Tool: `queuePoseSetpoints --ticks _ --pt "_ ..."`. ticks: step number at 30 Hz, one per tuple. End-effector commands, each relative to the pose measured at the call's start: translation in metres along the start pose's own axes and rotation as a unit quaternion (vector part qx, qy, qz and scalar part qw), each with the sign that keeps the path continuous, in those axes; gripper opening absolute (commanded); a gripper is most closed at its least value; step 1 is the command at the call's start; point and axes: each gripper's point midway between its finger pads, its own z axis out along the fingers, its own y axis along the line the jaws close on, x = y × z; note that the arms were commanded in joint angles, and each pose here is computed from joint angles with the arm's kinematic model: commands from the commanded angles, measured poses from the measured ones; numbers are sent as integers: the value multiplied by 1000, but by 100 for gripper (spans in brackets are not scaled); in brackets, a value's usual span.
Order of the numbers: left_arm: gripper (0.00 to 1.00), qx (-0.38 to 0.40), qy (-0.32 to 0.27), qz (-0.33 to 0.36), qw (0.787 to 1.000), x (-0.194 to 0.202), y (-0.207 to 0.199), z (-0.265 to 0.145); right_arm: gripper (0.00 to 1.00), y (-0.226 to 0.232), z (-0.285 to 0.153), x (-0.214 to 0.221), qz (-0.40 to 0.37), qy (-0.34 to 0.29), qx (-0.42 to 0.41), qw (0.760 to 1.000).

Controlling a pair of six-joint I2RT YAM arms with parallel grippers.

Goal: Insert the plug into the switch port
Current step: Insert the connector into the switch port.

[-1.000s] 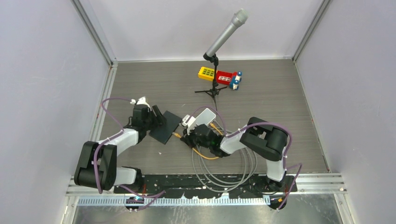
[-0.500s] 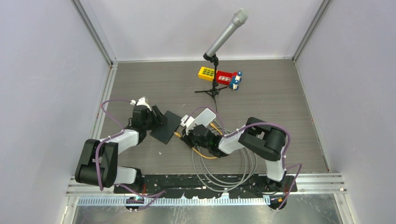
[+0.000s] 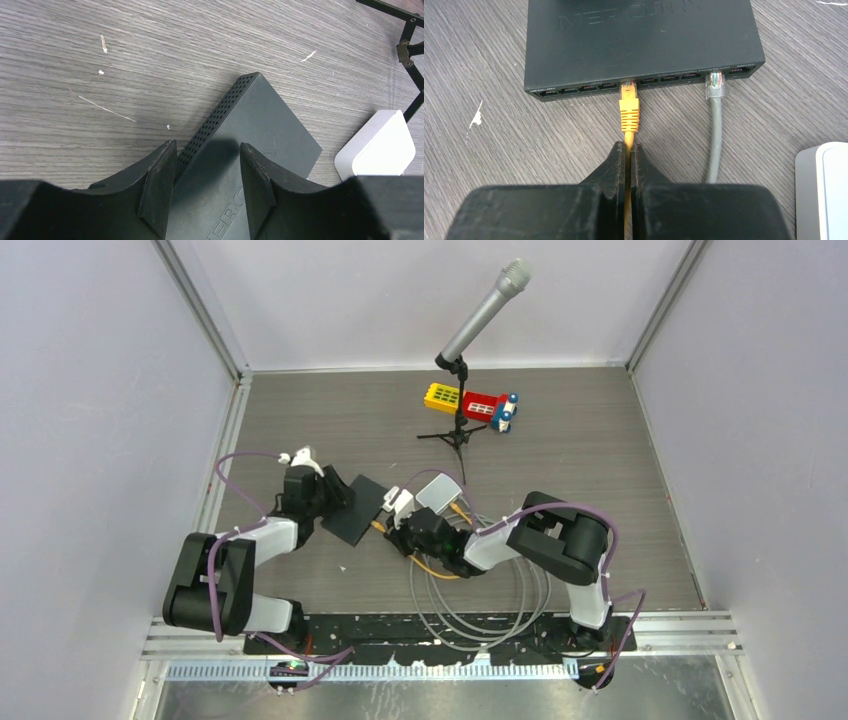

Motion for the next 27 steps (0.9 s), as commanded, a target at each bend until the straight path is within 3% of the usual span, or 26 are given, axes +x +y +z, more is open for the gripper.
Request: queuePoseSetpoints --ticks 1,14,27 --pt "47 74 118 -11 990 65 -31 -15 0 7 17 -28 -2 -35 -4 999" --pt "44 97 155 -4 983 102 -46 -15 1 15 28 -42 -12 -44 -16 999" --pt "42 99 177 -14 979 126 -46 -22 1 -1 23 -41 -7 -46 29 998"
